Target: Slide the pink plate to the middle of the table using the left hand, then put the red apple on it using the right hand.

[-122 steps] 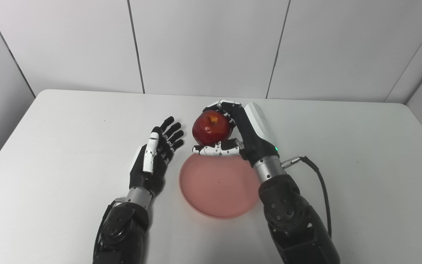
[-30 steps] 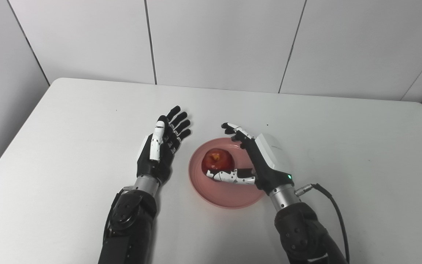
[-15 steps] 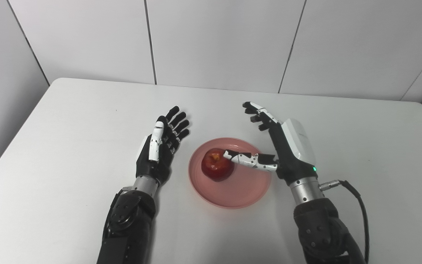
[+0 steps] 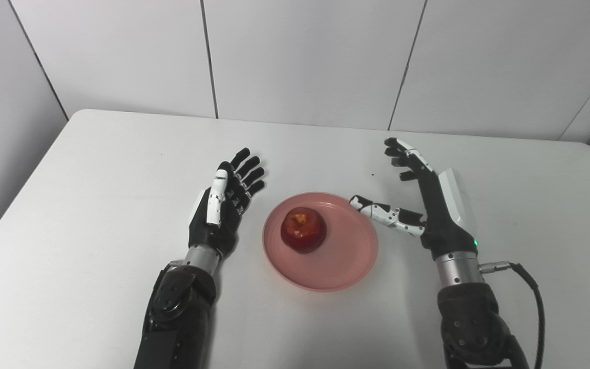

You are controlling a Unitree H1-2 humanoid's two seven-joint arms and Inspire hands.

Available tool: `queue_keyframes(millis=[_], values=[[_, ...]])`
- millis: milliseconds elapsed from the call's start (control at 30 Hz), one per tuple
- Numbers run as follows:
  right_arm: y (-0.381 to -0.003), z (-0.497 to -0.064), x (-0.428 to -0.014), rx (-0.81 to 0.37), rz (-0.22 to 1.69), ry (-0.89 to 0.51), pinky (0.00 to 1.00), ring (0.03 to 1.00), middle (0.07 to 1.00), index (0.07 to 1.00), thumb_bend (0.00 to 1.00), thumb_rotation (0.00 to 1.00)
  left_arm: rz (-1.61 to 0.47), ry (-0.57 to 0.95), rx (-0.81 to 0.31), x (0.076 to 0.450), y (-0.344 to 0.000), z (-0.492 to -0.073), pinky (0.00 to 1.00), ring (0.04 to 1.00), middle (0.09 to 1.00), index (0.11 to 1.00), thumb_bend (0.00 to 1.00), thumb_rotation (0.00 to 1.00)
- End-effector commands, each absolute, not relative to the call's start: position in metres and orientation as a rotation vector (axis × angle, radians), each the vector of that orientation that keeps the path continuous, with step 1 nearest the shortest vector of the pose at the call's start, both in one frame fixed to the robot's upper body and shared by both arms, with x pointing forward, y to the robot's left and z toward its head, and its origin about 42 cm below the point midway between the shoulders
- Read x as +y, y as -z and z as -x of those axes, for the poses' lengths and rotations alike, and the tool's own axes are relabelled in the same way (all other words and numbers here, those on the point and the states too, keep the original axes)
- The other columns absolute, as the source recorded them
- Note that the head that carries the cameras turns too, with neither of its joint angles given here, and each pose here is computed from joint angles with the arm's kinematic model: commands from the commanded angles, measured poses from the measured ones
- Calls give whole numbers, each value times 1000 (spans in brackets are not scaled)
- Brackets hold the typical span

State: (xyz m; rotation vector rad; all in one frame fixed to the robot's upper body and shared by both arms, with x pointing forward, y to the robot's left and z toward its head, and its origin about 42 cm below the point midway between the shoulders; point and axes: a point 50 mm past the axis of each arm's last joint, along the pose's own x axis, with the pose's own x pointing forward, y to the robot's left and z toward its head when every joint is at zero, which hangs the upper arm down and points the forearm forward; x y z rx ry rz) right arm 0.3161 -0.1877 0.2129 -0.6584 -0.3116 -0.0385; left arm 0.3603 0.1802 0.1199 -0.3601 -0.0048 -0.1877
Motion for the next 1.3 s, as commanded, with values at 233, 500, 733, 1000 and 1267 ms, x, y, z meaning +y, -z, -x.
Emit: queue_keyframes(millis=[233, 500, 733, 1000, 1267], values=[[-200, -317, -198, -329, 554, 104, 674, 747, 770, 798, 1000, 577, 355, 156, 102, 187, -94, -350, 902, 894, 902, 881, 402, 1000], [-174, -317, -201, -271, 539, 123, 669, 743, 763, 792, 1000, 692, 350, 153, 103, 188, -93, -350, 898, 891, 898, 876, 393, 1000], [-153, -315, -200, -205, 491, 130, 679, 758, 781, 789, 904, 851, 349, 156, 104, 186, -94, -348, 903, 895, 901, 877, 386, 1000], [-138, -316, -200, -172, 430, 113, 725, 764, 785, 795, 760, 995, 346, 157, 108, 187, -94, -348, 903, 895, 902, 877, 381, 1000], [-125, -317, -200, -159, 300, 84, 740, 798, 815, 814, 579, 1000, 345, 164, 109, 187, -94, -346, 899, 889, 895, 873, 377, 1000]])
